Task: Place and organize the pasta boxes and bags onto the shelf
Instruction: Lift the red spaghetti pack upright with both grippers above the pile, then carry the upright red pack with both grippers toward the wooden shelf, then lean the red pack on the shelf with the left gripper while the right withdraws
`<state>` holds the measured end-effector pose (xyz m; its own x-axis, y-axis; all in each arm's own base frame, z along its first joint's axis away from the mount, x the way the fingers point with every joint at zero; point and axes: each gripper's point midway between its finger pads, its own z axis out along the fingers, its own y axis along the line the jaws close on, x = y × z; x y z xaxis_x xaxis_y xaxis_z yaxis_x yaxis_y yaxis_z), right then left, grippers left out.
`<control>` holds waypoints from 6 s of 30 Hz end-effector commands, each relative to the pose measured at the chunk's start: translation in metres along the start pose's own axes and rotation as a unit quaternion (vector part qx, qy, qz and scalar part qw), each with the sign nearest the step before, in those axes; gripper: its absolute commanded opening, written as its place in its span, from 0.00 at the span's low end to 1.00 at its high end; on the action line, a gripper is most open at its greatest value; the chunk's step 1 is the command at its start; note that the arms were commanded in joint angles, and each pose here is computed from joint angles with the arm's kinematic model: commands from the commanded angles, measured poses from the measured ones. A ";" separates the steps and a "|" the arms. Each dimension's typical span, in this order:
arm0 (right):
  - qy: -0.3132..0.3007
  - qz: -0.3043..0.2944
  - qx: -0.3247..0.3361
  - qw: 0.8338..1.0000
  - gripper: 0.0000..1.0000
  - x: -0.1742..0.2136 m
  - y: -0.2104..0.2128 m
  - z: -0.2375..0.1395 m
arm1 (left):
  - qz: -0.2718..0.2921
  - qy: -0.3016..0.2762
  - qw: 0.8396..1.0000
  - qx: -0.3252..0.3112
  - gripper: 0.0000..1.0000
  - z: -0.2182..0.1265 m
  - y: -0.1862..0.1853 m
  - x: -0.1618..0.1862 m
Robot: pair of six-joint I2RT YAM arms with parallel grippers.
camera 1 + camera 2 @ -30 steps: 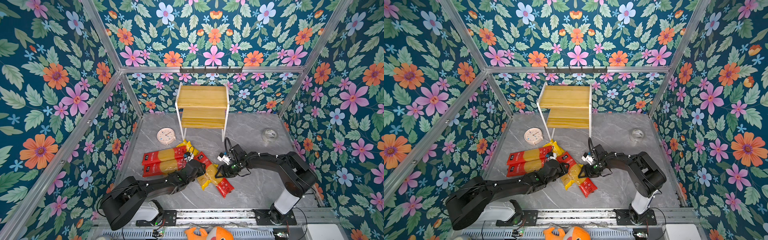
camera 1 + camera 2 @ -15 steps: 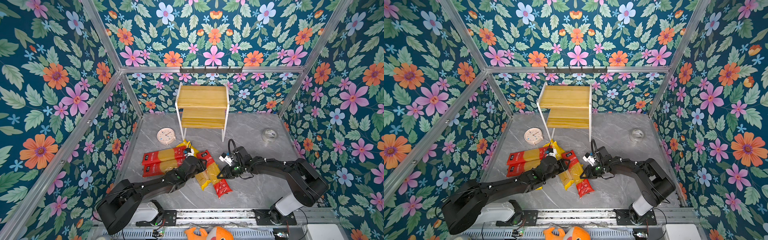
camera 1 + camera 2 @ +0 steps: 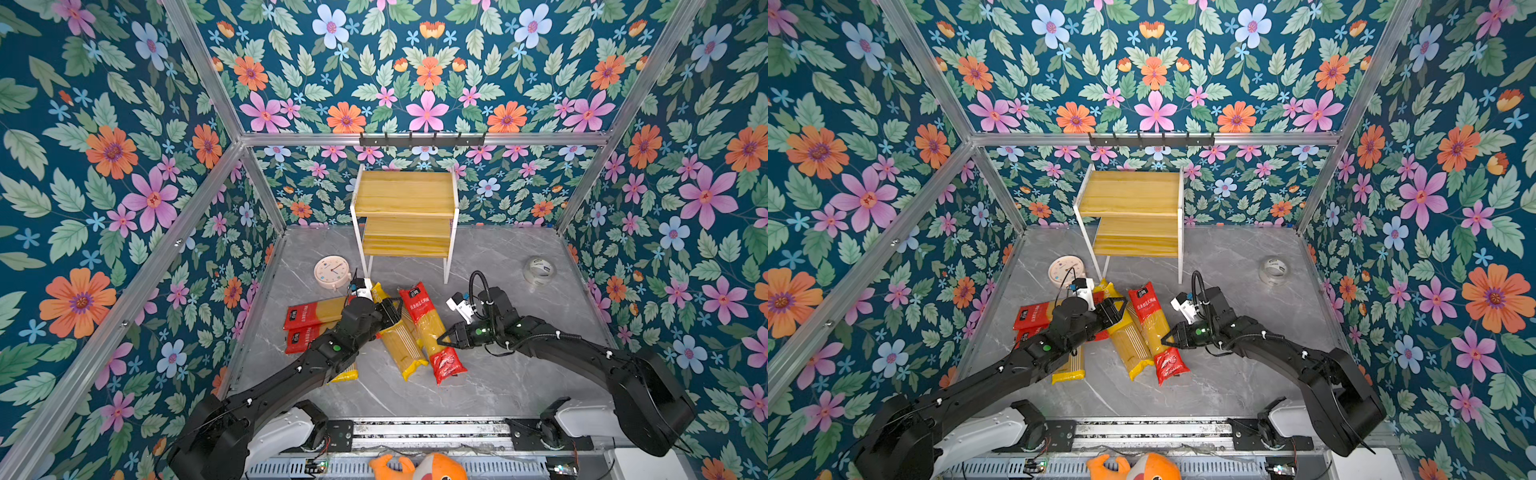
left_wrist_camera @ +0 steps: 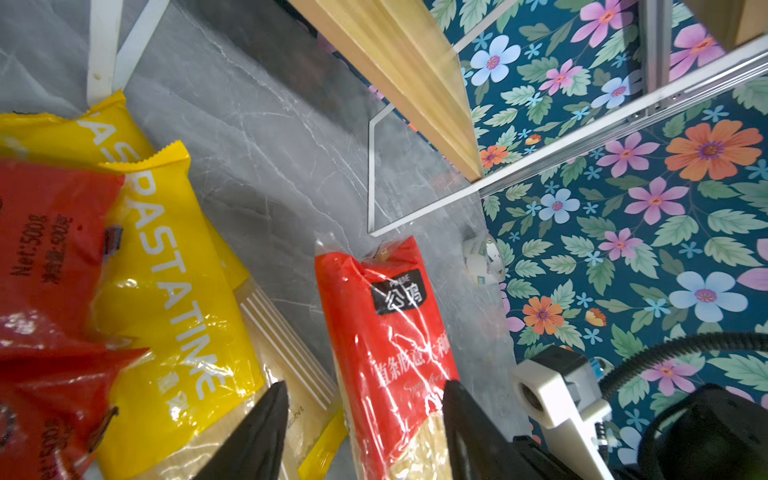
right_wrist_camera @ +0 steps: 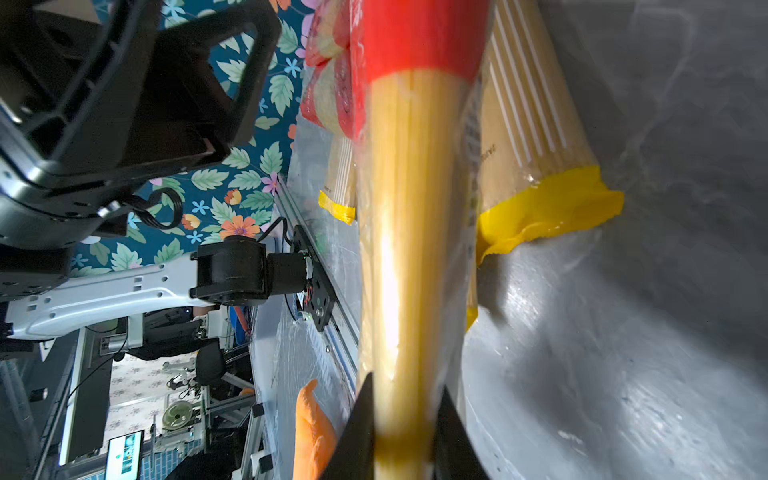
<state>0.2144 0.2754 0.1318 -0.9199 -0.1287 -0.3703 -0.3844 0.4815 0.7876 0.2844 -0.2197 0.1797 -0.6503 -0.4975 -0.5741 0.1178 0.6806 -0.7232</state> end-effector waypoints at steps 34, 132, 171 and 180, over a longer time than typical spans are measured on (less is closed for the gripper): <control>-0.249 -0.127 -0.066 0.958 0.00 -0.080 0.072 -0.039 | 0.062 -0.034 0.976 0.206 0.83 -0.018 -0.063 -0.013; -0.238 0.037 -0.124 0.963 0.00 -0.239 0.176 -0.035 | -0.047 -0.147 0.949 0.274 0.80 -0.059 -0.100 -0.162; -0.236 0.078 -0.072 0.966 0.55 -0.220 0.148 -0.046 | -0.128 -0.160 0.953 0.223 0.81 0.005 -0.115 -0.188; -0.236 0.108 -0.042 0.965 0.55 -0.179 0.106 -0.043 | -0.182 -0.193 0.940 0.213 0.53 0.024 -0.112 -0.204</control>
<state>0.3347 0.3149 0.2957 -0.8706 0.3644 -0.3306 -0.1766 0.3957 0.9012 0.4164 -0.2154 0.3551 -0.4486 -0.8255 -0.3425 0.2748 0.2372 -0.9318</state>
